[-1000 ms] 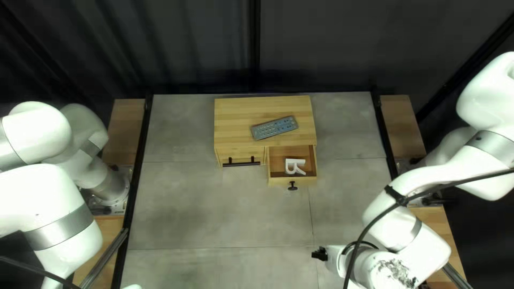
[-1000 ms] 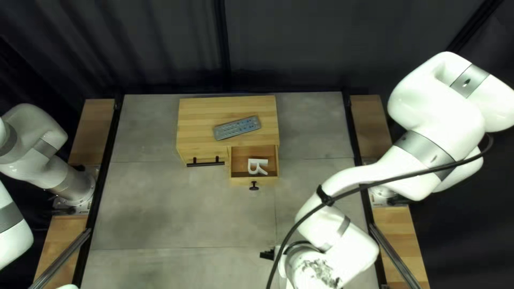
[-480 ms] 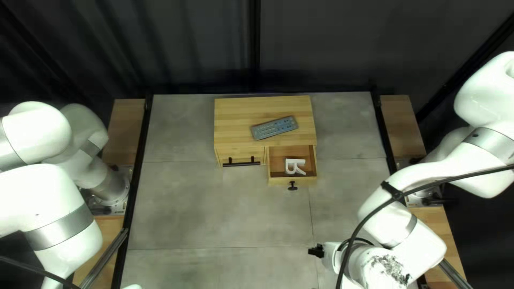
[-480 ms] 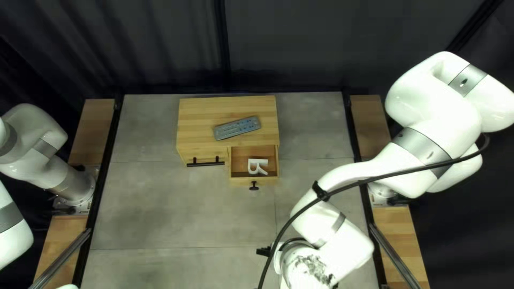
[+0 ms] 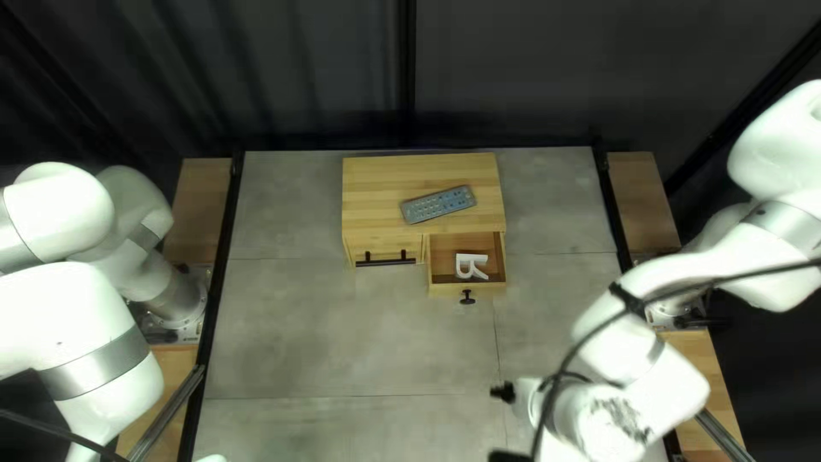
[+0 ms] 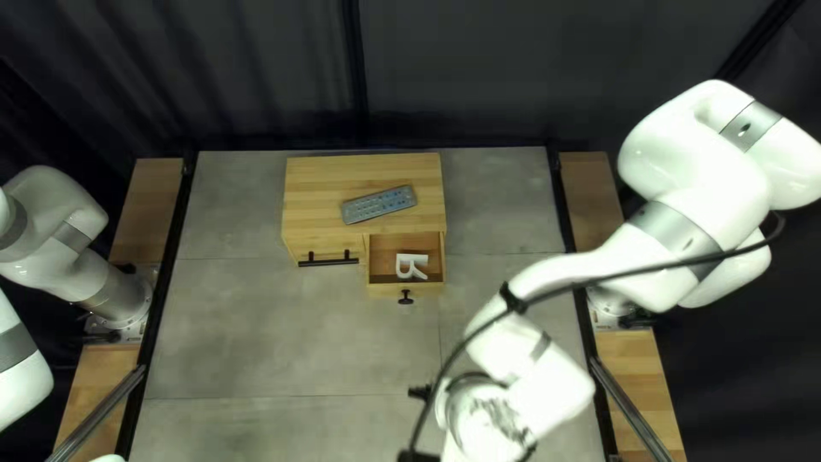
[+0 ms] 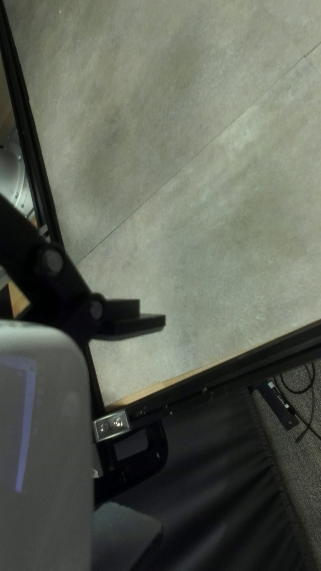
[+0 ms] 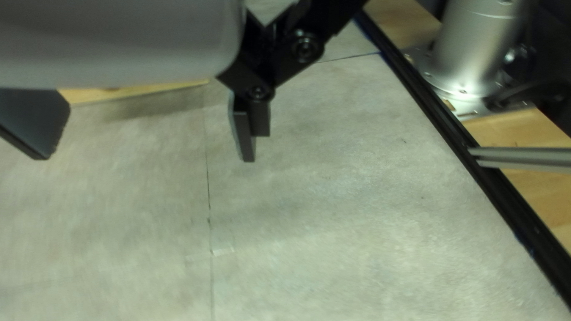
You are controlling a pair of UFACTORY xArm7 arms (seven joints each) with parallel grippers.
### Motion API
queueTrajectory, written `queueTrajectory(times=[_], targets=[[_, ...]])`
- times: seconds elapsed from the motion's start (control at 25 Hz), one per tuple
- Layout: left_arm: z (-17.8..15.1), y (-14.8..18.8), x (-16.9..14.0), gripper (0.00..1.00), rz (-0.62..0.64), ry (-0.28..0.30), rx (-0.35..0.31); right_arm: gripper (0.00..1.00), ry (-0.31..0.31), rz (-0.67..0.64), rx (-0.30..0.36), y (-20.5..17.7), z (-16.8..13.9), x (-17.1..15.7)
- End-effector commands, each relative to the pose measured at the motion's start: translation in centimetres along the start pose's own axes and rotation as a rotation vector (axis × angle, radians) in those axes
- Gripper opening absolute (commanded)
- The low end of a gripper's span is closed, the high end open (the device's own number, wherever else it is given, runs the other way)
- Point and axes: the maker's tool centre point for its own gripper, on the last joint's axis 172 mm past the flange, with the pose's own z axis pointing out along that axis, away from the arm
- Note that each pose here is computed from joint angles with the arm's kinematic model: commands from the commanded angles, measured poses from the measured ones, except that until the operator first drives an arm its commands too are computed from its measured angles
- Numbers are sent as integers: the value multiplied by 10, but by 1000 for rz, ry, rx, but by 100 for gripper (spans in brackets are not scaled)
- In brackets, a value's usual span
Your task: Open drawers and place objects into drawer and close
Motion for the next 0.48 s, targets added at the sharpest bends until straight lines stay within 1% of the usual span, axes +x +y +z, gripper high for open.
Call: queueTrajectory(times=[0.04,0.12,0.24,0.28,0.32,0.36,0.48], targets=[[0,0,0,100,0,0,0,100,44,330,34,44,-15,-36],[0,0,0,100,0,0,0,100,57,453,51,66,-17,-46],[0,0,0,100,0,0,0,100,72,562,65,93,-14,-53],[0,0,0,100,0,0,0,100,76,605,71,108,-12,-56],[0,0,0,100,0,0,0,100,78,633,74,121,-10,-58],[0,0,0,100,0,0,0,100,78,649,75,126,-10,-58],[0,0,0,100,0,0,0,100,88,699,56,161,-9,-69]])
